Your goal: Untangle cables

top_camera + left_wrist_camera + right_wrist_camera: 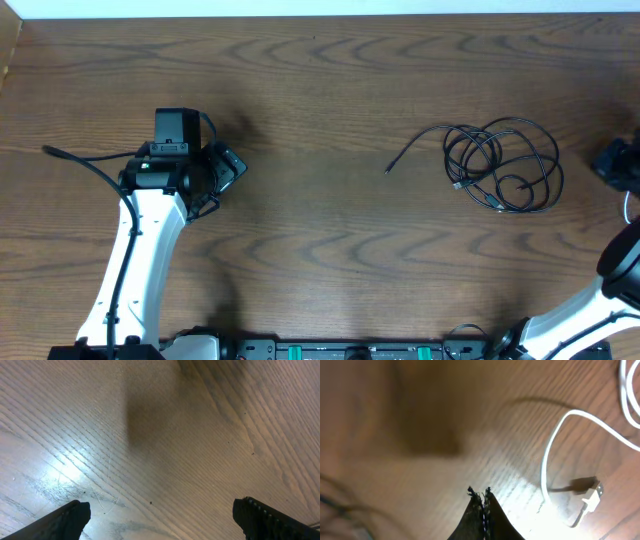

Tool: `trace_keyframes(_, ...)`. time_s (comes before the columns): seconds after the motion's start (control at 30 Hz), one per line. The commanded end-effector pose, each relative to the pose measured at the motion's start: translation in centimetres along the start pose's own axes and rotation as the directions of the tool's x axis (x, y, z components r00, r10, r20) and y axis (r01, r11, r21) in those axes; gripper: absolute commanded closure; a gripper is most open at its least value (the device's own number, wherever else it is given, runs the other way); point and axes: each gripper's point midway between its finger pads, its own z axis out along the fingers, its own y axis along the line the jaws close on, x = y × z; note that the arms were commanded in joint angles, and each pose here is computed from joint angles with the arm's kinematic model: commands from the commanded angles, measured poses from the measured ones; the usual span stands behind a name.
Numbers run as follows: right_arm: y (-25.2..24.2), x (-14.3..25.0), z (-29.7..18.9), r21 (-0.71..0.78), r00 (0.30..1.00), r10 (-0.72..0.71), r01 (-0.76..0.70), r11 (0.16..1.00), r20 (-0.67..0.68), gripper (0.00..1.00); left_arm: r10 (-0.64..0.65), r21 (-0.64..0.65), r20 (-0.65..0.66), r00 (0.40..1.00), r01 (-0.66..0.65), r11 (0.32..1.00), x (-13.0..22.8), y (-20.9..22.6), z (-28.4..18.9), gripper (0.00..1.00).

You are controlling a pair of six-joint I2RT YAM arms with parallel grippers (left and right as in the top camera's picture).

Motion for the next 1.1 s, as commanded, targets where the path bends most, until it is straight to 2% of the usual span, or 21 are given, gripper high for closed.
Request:
trace_keyframes(0.0, -4.2, 0.2, 1.2, 0.219, 0.997, -0.076, 0.078, 0.973, -0.017, 0.99, -0.007, -0.005, 0.022, 1.0, 0.007, 1.0, -0.5, 0.1, -0.4, 0.02)
trace_keyframes(0.13, -8.6, -1.8, 0.6, 0.368, 0.998, -0.022, -0.003, 0.93, 0.063, 0.99, -0.007, -0.005, 0.022, 1.0, 0.007, 1.0, -0.5, 0.1, -0.4, 0.02)
trace_keyframes(0.3, -11.5, -3.8, 0.5, 0.388, 0.993, -0.056, 0.011, 0.921, 0.103, 0.99, -0.007, -0.005, 0.022, 1.0, 0.007, 1.0, -0.5, 0.1, -0.4, 0.02)
trace_keyframes(0.43, -11.1, -6.9, -2.0, 0.322, 0.98, -0.031, -0.034, 0.946, 0.197, 0.99, -0.007, -0.005, 0.022, 1.0, 0.007, 1.0, -0.5, 0.1, -0.4, 0.02)
trace_keyframes(0.5, -8.5, -8.3, -3.6, 0.188, 0.971, -0.033, -0.013, 0.982, 0.239, 0.98, -0.007, -0.005, 0.022, 1.0, 0.007, 1.0, -0.5, 0.1, -0.4, 0.02)
trace_keyframes(0.53, -7.0, -8.8, -4.5, 0.105, 0.966, -0.026, -0.001, 0.994, 0.259, 0.88, -0.007, -0.005, 0.022, 1.0, 0.007, 1.0, -0.5, 0.1, -0.4, 0.02)
trace_keyframes(0.57, -5.1, -9.4, -5.6, 0.003, 0.96, -0.006, 0.005, 1.0, 0.281, 0.72, -0.007, -0.005, 0.022, 1.0, 0.007, 1.0, -0.5, 0.1, -0.4, 0.02)
trace_keyframes(0.6, -2.8, -9.7, -7.0, -0.116, 0.955, 0.006, 0.029, 0.993, 0.296, 0.49, -0.007, -0.005, 0.022, 1.0, 0.007, 1.0, -0.5, 0.1, -0.4, 0.02)
trace_keyframes(0.63, -1.4, -9.7, -7.9, -0.181, 0.954, 0.005, 0.052, 0.982, 0.301, 0.42, -0.007, -0.005, 0.022, 1.0, 0.007, 1.0, -0.5, 0.1, -0.4, 0.02)
trace_keyframes(0.67, 2.0, -9.3, -10.0, -0.324, 0.949, -0.01, 0.118, 0.939, 0.316, 0.25, -0.007, -0.005, 0.022, 1.0, 0.007, 1.0, -0.5, 0.1, -0.4, 0.02)
trace_keyframes(0.7, 2.8, -9.1, -10.6, -0.357, 0.948, -0.017, 0.136, 0.924, 0.318, 0.18, -0.007, -0.005, 0.022, 1.0, 0.007, 1.0, -0.5, 0.1, -0.4, 0.02)
trace_keyframes(0.73, 4.8, -8.5, -12.0, -0.414, 0.949, -0.012, 0.149, 0.898, 0.316, 0.01, -0.007, -0.005, 0.022, 1.0, 0.007, 1.0, -0.5, 0.1, -0.4, 0.02)
trace_keyframes(0.83, 6.4, -7.0, -13.5, -0.424, 0.963, 0.053, 0.066, 0.903, 0.262, 0.01, -0.007, -0.005, 0.022, 1.0, 0.007, 1.0, -0.5, 0.1, -0.4, 0.02)
trace_keyframes(0.87, 6.8, -6.2, -14.0, -0.421, 0.969, 0.101, 0.003, 0.907, 0.225, 0.01, -0.007, -0.005, 0.022, 1.0, 0.007, 1.0, -0.5, 0.1, -0.4, 0.02)
trace_keyframes(1.07, 9.7, -1.8, -15.4, -0.452, 0.979, 0.202, -0.164, 0.877, 0.036, 0.01, -0.007, -0.005, 0.022, 1.0, 0.007, 1.0, -0.5, 0.1, -0.4, 0.02)
